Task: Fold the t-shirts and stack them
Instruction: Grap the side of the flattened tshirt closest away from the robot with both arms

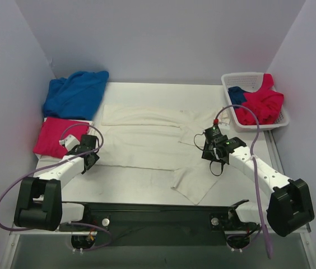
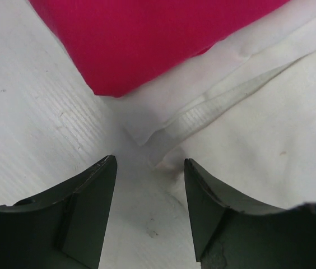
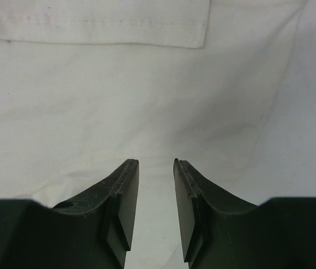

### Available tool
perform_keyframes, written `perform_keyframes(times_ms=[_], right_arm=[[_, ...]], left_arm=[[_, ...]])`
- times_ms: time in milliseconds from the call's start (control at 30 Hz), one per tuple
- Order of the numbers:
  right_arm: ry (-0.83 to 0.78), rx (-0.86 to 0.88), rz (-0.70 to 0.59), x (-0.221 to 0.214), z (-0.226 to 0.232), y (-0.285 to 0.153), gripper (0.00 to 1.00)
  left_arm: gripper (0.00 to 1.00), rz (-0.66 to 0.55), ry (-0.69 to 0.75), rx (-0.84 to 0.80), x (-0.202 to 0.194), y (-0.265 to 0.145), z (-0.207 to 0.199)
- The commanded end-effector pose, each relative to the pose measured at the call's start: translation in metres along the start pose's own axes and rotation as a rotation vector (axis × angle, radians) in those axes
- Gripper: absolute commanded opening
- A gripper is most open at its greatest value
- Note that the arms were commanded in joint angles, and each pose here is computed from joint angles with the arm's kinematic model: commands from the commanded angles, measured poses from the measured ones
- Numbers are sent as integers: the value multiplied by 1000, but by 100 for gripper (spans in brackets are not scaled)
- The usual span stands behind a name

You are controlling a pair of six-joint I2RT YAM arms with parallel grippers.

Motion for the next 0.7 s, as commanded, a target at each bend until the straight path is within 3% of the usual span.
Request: perform_keyframes(times_ms=[0, 200, 667], right_arm=[[1, -6, 11, -1, 3, 0, 33], [-2, -26, 28, -5, 0, 2, 31], [-7, -56, 45, -12, -4, 4, 30]], left_arm=[[61, 54, -24, -51, -7, 8, -6], [48, 105, -22, -59, -15, 15, -7], [49, 186, -5, -73, -27, 0, 3]])
Point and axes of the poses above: each gripper's point midway between its finger pads, its own y axis out along the fingers, its own z axis along the line the jaws close on, x = y × z, the point moved 2 cm from there along -y, back along the fingers, and after that the axes turned 9 degrees about -y, right-handed, at the moved point
